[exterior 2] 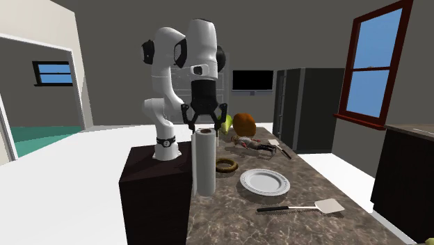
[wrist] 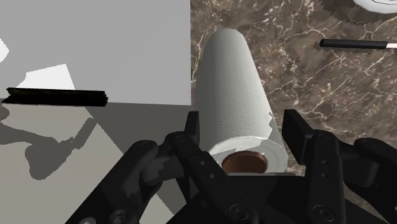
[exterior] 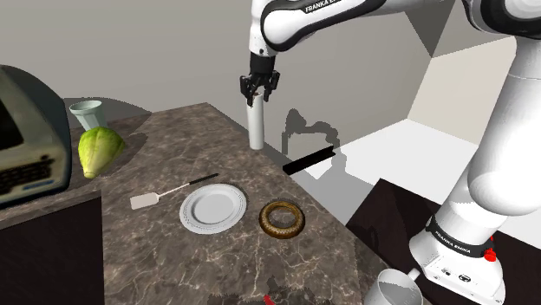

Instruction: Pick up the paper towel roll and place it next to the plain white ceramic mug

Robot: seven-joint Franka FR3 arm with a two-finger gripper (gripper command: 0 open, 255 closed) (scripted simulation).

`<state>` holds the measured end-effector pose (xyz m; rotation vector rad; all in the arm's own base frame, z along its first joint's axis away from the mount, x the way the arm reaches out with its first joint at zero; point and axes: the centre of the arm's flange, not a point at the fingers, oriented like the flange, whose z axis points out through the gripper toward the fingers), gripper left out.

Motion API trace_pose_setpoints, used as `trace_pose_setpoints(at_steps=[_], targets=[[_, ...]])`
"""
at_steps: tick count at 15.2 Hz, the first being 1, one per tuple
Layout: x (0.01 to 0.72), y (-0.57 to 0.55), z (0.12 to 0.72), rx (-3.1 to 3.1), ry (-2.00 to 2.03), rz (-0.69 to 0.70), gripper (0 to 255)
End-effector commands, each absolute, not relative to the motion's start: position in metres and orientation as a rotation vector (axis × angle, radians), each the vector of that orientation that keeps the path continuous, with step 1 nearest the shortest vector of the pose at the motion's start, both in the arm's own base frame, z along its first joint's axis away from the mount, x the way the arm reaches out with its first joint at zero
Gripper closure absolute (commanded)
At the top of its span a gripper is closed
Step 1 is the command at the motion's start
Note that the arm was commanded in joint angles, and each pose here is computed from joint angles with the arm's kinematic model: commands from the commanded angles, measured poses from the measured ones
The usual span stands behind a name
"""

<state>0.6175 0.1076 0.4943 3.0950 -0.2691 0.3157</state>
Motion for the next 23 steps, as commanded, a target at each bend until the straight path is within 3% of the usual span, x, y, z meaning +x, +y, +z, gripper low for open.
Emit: trace_pose_setpoints(at_steps=[1,23], targets=[[0.618,0.108,0.505,3.095,-0.269,0.315,255],[0.618,0.108,0.621,3.095,-0.269,0.315,255]])
